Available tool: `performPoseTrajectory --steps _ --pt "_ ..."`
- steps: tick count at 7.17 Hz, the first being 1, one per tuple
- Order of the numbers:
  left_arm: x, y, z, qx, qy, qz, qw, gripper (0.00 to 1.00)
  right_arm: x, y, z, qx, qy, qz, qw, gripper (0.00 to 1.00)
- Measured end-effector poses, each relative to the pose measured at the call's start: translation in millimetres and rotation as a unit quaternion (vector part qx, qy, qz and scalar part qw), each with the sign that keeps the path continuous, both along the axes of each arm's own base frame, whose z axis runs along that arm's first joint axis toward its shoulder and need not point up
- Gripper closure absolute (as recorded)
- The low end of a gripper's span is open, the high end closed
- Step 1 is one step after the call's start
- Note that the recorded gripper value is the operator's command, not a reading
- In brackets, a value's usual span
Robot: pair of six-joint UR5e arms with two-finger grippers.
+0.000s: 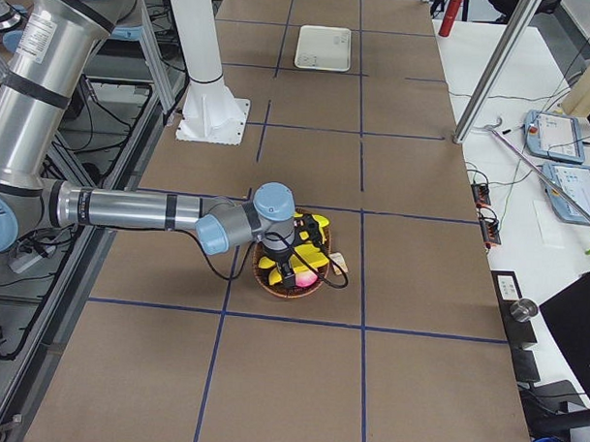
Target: Transfer all bananas from basket to plate
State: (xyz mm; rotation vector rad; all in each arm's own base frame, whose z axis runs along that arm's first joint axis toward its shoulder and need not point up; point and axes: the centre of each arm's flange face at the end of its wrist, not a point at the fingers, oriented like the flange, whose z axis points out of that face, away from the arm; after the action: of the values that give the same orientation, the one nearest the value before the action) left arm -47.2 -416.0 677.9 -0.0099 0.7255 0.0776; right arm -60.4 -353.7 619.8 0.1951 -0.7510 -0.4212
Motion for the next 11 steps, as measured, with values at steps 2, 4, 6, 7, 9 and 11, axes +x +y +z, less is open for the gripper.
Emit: performPoseTrajectory --steps 2,4,6,7,9,11 --pt "0.2 0.0 0.2 0.000 0.000 0.000 1.0000 0.00 -11.4 -4.9 2.4 -0.008 0.008 0.003 0.9999 0.10" --pt "0.2 0.1 0.5 0.000 0.000 0.001 1.0000 0.00 -14.9 -9.0 10.3 -0.011 0.014 0.001 0.9998 0.10" --pt "0.2 -0.2 0.0 0.001 0.000 0.001 1.0000 0.00 -18.5 -12.6 15.1 -0.013 0.017 -0.001 0.9998 0.10" --pt "0.2 -0.3 -0.2 0.001 0.000 0.001 1.0000 0.00 -20.6 -12.9 15.6 -0.013 0.017 -0.003 0.9998 0.10" --pt "0.2 -0.2 -0.2 0.001 0.000 0.001 1.0000 0.00 -25.1 -14.0 15.9 -0.014 0.017 -0.007 0.9997 0.13" --pt "0.2 -0.7 -0.5 0.001 0.000 0.001 1.0000 0.00 -29.0 -16.2 18.7 -0.015 0.018 -0.010 0.9997 0.22"
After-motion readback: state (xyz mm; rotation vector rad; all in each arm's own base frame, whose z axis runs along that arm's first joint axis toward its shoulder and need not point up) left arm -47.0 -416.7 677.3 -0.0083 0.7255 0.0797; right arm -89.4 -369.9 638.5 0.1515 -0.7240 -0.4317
